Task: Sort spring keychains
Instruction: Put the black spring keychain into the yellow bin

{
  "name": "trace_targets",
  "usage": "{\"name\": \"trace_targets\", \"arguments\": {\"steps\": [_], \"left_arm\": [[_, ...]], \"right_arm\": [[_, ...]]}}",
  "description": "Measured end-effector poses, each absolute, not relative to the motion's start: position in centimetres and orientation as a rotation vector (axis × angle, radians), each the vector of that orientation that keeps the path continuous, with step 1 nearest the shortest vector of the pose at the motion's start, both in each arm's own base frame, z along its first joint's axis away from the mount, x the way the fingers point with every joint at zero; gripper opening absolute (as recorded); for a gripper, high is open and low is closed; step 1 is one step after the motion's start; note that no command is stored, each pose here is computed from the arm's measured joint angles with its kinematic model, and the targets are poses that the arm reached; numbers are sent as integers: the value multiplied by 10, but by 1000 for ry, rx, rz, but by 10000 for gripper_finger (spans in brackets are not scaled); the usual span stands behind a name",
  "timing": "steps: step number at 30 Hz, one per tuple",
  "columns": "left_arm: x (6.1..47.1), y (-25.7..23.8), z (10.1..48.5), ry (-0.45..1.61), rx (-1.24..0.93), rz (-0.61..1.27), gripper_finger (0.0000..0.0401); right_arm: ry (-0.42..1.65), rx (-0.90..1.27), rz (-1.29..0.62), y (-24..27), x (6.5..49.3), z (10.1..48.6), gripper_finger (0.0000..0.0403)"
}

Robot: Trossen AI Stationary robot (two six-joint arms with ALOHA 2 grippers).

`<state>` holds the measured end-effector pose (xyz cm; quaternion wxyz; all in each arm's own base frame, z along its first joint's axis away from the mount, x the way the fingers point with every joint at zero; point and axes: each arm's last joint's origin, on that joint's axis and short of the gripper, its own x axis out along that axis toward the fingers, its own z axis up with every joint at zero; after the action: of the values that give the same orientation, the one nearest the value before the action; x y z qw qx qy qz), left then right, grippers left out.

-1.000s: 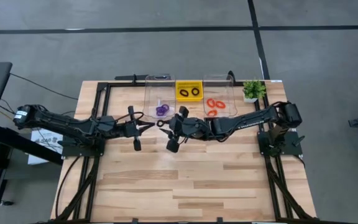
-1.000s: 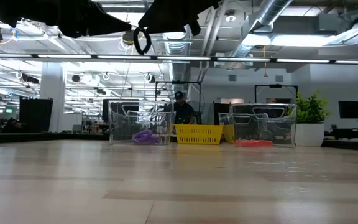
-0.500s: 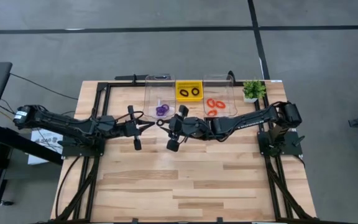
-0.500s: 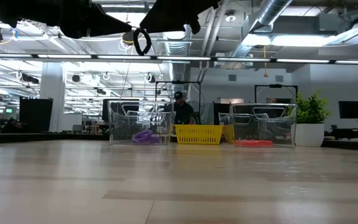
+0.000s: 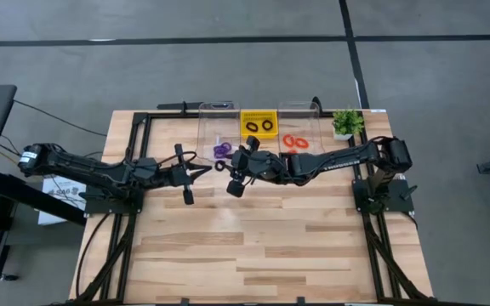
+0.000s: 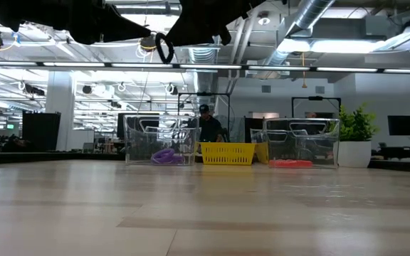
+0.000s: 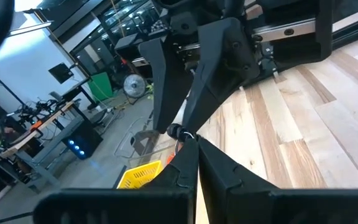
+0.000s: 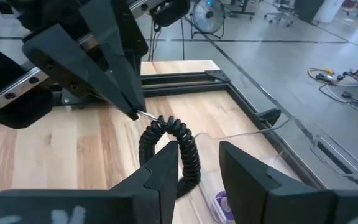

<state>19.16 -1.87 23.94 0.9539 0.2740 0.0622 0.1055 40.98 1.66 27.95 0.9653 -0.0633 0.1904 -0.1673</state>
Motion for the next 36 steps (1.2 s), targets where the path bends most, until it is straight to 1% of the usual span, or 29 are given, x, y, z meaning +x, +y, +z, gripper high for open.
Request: {"name": "trace_targets", "arguments": {"steps": [20,28,30,32,36], "left_arm": [[192,-19,240,125,556,215,8],[192,-19,240,123,548,215,8],[192,-19,240,121,548,216,8],[192,-19,240,118,547,216,8],[192,-19,240,119,546,216,8]], "right_arm": [[374,-118,-320,14,412,277,107],[361,-51,-332,15,412,278,105],[361,-47,-332,15,412,278,97],[356,-20,-338,15,412,278,79],[345,51,-353,13,412,277,20]]}}
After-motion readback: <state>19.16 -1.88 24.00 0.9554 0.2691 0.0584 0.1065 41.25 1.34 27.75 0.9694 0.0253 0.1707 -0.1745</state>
